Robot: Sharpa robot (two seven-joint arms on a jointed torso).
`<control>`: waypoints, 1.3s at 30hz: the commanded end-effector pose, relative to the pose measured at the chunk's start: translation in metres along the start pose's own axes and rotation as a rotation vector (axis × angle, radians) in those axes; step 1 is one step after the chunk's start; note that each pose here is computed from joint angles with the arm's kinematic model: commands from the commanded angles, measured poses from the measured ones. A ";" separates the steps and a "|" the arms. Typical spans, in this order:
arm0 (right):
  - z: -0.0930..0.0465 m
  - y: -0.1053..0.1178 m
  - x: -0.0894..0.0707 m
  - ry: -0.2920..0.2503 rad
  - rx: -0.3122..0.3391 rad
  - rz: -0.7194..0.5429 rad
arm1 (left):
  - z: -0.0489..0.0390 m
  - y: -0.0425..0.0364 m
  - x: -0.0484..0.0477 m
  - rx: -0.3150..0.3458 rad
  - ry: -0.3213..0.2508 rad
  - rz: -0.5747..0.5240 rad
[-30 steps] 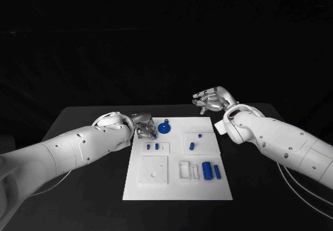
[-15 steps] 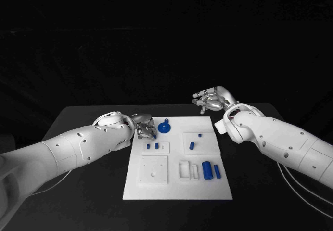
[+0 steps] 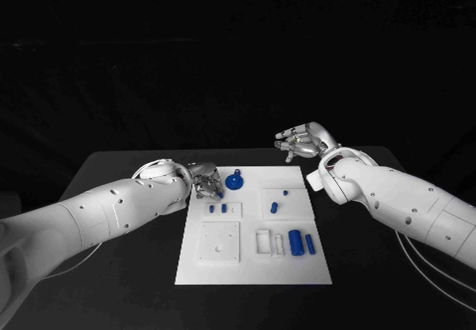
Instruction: Assemble the parts on the task board
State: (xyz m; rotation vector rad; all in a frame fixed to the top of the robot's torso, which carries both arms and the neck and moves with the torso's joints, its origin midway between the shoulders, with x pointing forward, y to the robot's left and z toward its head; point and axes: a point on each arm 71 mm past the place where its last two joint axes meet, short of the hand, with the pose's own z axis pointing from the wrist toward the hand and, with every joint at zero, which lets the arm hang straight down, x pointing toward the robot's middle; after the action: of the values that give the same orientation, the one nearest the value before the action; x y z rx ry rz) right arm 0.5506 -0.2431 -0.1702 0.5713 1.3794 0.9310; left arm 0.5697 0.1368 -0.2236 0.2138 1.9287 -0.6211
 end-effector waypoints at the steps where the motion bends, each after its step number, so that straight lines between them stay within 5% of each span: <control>1: 0.000 0.001 0.001 0.007 -0.011 -0.002 | 0.0009 -0.0010 0.0032 -0.005 0.027 0.008; 25: 0.000 0.001 0.001 0.009 -0.008 -0.006 | 0.0046 -0.0010 0.0121 -0.028 0.039 0.006; 39: 0.000 -0.001 -0.001 0.013 0.000 -0.009 | -0.0015 0.0157 0.0081 -0.080 0.015 0.005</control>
State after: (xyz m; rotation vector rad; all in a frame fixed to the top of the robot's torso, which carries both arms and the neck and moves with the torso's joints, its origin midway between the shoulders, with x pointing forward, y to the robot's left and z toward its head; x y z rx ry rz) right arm 0.5508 -0.2451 -0.1705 0.5724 1.3811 0.9252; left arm 0.5712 0.1439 -0.2313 0.1902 1.9531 -0.5768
